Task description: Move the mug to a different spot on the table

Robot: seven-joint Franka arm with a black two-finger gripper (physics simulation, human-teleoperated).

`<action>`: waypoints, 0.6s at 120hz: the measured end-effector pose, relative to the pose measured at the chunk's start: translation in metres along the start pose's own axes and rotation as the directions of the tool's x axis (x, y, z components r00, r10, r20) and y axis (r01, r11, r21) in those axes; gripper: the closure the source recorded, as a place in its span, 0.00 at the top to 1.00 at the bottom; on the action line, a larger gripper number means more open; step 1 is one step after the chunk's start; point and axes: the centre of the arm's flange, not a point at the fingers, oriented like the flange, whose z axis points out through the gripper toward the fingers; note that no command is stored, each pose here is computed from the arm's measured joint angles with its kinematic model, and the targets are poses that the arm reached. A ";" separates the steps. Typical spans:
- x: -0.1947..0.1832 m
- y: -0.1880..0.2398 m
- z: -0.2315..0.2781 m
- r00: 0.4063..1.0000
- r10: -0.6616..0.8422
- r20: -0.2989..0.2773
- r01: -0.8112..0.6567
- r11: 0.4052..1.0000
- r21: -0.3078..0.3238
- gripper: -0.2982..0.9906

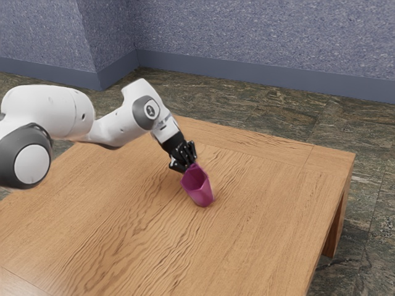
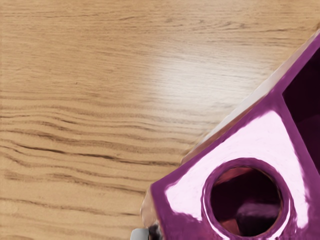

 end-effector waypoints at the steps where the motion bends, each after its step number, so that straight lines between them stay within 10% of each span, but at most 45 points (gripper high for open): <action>1: 0.001 0.001 -0.002 1.000 0.000 -0.001 0.000 1.000 0.001 0.19; 72: -0.080 0.086 -0.063 0.981 -0.194 0.028 0.195 0.981 -0.011 0.17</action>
